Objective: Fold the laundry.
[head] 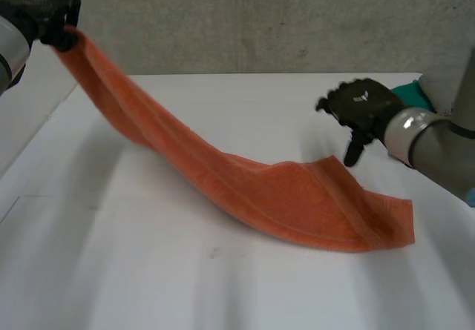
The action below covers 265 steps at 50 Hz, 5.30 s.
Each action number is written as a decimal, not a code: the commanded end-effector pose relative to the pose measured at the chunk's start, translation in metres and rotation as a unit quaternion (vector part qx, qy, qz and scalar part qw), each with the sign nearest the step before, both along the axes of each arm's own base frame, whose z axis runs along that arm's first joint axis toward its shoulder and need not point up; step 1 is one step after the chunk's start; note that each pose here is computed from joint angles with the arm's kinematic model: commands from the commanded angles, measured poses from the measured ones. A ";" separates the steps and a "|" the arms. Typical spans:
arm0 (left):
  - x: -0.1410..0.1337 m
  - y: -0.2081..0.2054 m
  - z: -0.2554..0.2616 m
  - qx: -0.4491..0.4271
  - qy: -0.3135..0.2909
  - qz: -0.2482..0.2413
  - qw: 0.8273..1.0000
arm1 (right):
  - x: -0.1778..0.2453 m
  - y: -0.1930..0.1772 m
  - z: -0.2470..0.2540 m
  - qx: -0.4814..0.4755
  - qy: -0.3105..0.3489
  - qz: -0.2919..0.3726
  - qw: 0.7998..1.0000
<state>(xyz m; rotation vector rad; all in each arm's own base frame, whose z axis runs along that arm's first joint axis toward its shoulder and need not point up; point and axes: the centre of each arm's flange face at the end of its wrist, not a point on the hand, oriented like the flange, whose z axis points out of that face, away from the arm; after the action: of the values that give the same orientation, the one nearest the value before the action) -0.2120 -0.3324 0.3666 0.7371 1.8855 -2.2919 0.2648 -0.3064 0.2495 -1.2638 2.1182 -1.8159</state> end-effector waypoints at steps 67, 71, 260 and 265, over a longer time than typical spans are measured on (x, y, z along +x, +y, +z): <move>0.027 -0.027 -0.145 0.099 -0.015 0.047 0.994 | 0.018 -0.010 -0.089 -0.011 -0.105 -0.058 0.993; 0.031 -0.027 -0.138 0.090 -0.012 0.052 0.995 | 0.008 -0.020 -0.084 0.009 -0.153 -0.082 0.985; 0.040 0.039 -0.165 0.290 -0.261 0.071 0.918 | -0.085 -0.020 -0.075 0.029 0.206 -0.070 0.976; 0.038 -0.007 -0.167 0.255 -0.233 0.102 0.933 | -0.074 -0.053 -0.072 -0.027 0.157 -0.093 0.983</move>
<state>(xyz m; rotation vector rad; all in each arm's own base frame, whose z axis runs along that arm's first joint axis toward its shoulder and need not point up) -0.1728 -0.2865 0.2027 1.1025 2.2382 -1.2338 0.1769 -0.3247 0.1749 -1.6618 2.5094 -1.6226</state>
